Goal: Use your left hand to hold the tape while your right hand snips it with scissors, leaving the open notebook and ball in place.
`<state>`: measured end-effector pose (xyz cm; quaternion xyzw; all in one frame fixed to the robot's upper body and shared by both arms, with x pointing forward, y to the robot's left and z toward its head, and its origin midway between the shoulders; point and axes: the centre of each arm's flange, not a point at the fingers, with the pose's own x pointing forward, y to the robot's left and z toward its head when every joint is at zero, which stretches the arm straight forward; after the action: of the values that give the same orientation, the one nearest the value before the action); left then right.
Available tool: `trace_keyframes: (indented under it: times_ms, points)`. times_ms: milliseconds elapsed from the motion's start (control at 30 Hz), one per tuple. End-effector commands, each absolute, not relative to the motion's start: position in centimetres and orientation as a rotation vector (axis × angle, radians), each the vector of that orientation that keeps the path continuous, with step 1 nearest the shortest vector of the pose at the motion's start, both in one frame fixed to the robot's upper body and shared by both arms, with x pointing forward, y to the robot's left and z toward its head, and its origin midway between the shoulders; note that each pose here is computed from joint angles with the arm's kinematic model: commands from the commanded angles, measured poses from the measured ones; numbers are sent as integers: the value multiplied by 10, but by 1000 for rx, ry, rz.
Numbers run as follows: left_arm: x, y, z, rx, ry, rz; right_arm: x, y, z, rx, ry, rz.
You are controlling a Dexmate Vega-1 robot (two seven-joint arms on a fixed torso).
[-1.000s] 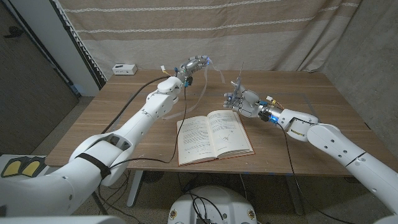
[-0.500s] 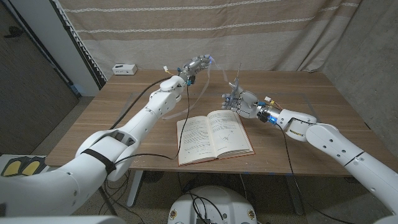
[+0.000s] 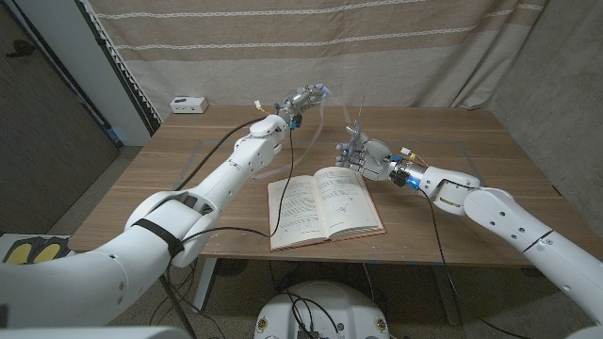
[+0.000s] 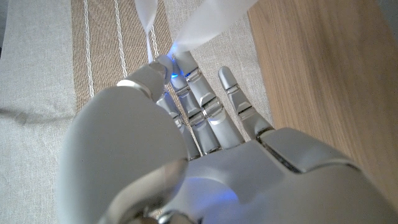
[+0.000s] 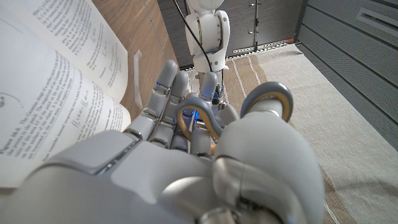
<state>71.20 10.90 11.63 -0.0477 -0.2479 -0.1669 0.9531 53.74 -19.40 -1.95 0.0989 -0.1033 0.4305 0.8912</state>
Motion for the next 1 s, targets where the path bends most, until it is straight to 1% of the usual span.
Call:
trace_keyframes:
  times_ms: [33, 233, 1000]
  points:
    - [711, 93, 113, -77, -502, -306, 537, -194, -21, 198, -211, 903]
    - [711, 87, 110, -72, -491, -288, 536, -195, -22, 198, -212, 909]
    - [714, 63, 108, -49, -498, -325, 539, -192, -22, 170, -194, 942]
